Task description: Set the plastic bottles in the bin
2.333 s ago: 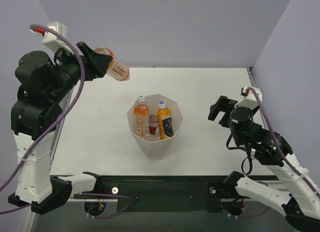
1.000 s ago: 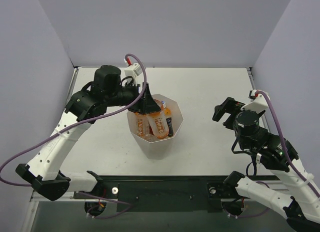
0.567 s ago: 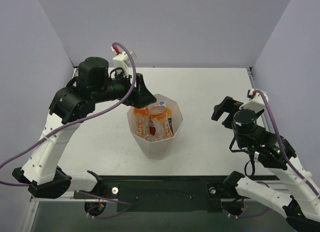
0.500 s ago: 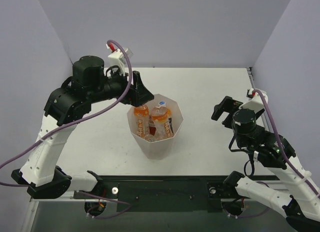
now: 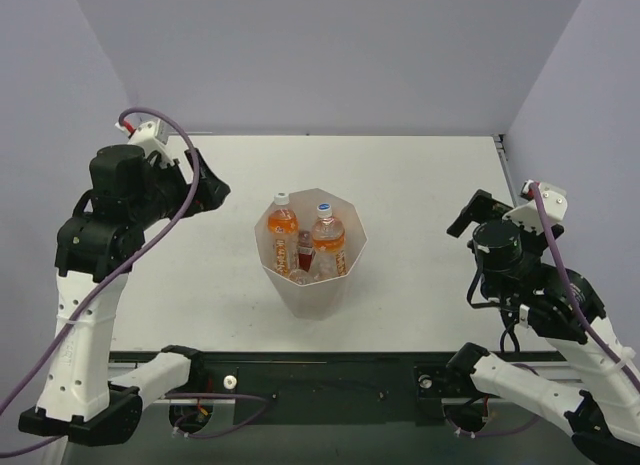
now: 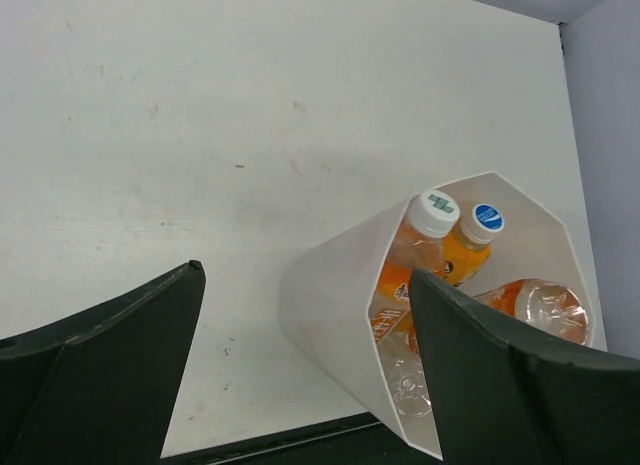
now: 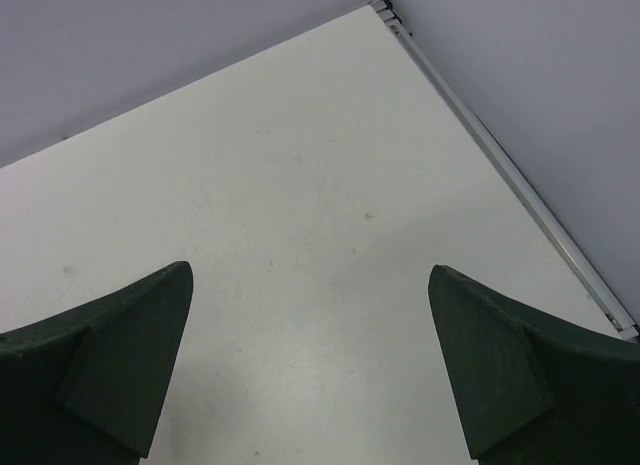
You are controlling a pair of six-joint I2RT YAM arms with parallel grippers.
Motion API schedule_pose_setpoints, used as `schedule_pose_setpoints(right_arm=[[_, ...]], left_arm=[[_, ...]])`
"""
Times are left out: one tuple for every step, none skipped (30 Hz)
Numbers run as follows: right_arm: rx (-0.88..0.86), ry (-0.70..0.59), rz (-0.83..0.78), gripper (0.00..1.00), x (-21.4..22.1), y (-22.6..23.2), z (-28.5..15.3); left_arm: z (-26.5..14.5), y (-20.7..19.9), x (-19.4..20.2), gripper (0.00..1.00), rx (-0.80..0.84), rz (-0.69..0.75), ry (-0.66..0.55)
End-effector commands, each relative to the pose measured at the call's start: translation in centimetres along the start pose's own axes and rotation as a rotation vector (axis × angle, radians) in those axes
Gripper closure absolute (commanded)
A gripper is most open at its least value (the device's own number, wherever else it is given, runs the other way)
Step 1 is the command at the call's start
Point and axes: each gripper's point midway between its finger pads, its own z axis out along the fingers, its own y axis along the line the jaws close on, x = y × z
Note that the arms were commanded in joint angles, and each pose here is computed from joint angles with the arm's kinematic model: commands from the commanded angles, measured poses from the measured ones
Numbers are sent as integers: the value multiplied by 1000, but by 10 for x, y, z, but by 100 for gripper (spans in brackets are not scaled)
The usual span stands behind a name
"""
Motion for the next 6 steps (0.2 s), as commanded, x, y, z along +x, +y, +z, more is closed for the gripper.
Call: schedule_pose_setpoints(right_arm=[[94,-42,2,2,-7,-18,1],[91,-41,5,2,-7,-18,1],[90,-36,-6,2,-6,-15,2],[88,-32,-10,2,-6,-14,2],[89,-26,-18,2,-5,-12,3],[91,-26,-15,2,-7,-12,2]], left_arm=[[3,1,-2,6,61,-58,-42],[7,4,4,6,52,-69,-26],[8,5,5,6,50,-70,-22],[10,9,6,5,33,-74,-21],[11,11,6,5,28,-75,-23],[11,9,6,5,34,-75,-18]])
